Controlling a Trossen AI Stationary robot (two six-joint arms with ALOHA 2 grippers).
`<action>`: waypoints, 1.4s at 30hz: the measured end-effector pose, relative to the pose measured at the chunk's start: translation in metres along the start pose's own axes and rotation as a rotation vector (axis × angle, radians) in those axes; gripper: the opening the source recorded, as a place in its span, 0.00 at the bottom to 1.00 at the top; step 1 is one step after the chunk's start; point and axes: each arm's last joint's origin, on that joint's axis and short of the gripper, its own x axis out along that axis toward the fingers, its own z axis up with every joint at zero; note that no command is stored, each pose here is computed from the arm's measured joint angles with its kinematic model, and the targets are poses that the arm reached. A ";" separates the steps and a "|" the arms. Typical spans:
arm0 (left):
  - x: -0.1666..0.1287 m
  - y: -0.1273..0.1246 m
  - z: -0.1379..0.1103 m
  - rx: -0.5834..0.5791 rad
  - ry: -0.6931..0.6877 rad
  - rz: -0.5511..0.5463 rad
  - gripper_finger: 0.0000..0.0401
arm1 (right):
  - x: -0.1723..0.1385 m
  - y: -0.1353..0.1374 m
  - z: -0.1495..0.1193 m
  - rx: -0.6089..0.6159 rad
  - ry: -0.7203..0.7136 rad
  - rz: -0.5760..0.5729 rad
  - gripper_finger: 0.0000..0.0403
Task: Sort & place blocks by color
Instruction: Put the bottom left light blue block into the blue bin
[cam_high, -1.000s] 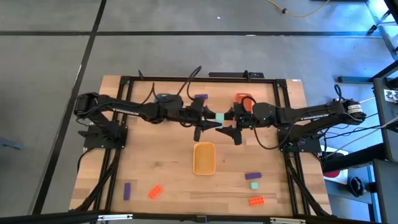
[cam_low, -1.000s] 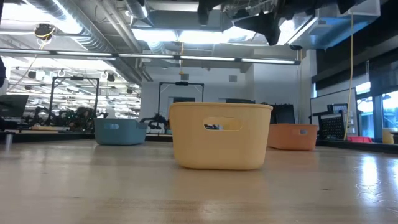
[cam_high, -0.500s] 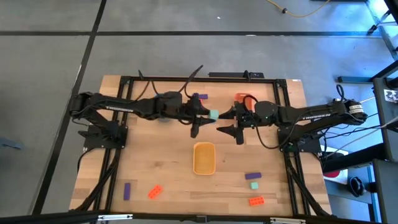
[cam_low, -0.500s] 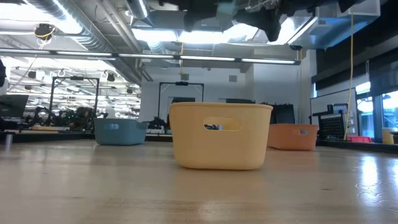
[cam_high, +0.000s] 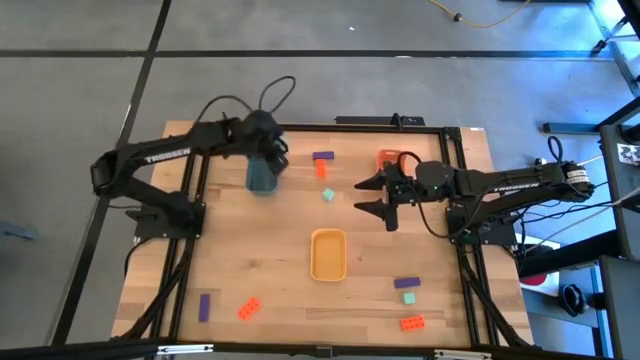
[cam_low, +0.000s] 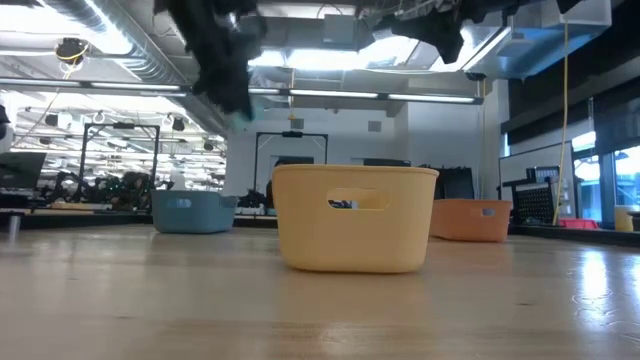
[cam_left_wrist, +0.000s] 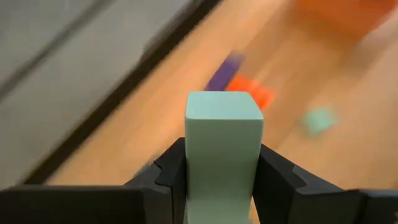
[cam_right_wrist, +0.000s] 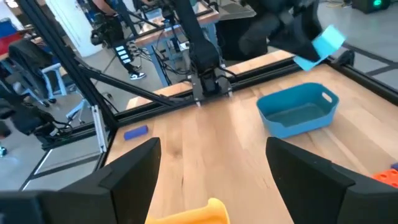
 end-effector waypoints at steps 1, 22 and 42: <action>0.008 0.007 -0.002 -0.021 0.054 0.013 0.30 | 0.000 0.000 0.000 0.000 0.000 -0.003 0.73; 0.121 0.033 -0.047 -0.167 0.601 0.055 0.30 | 0.000 0.000 0.000 0.004 0.000 -0.006 0.73; 0.130 0.034 -0.049 -0.089 0.598 0.080 0.46 | 0.000 0.000 0.000 0.004 0.001 -0.005 0.73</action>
